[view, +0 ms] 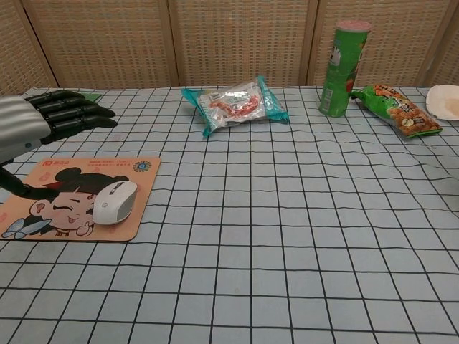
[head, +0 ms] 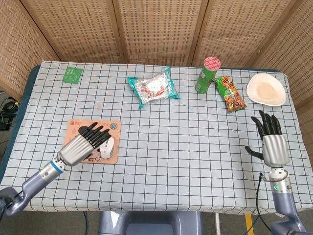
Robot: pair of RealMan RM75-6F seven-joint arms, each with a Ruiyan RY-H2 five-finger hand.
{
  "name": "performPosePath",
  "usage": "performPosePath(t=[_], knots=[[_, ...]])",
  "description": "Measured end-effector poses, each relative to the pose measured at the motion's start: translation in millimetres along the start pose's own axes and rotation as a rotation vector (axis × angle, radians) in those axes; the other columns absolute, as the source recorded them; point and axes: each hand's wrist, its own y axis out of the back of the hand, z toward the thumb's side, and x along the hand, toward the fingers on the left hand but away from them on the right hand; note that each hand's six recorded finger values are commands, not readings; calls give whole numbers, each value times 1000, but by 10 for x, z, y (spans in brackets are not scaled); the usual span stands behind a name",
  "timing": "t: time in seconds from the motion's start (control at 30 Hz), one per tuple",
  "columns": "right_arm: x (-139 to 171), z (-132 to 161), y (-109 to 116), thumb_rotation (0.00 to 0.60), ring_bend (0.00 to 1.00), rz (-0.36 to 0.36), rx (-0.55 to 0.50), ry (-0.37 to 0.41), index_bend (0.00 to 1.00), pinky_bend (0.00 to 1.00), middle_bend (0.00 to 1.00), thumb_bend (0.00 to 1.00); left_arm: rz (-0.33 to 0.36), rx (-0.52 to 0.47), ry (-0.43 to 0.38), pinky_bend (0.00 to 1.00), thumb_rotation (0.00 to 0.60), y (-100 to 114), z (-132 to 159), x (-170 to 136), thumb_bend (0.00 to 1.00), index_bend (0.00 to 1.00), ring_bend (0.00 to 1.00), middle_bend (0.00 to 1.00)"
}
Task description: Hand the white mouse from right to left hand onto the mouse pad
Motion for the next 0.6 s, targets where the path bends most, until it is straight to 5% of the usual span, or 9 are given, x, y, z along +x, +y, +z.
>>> performPosePath(t=[0.3, 0.47, 0.6], knots=[[31, 23, -67, 600, 0, 72, 42, 2, 147, 0, 0, 163, 28, -257, 365, 0, 600, 214, 184, -475, 125, 0, 0, 0], [100, 56, -115, 600, 0, 127, 66, 4, 137, 0, 0, 160, 26, -288, 575, 0, 600, 234, 161, -871, 125, 0, 0, 0], [141, 89, -117, 600, 0, 148, 75, -1, 129, 0, 0, 158, 49, -266, 637, 0, 600, 282, 140, -1030, 125, 0, 0, 0]])
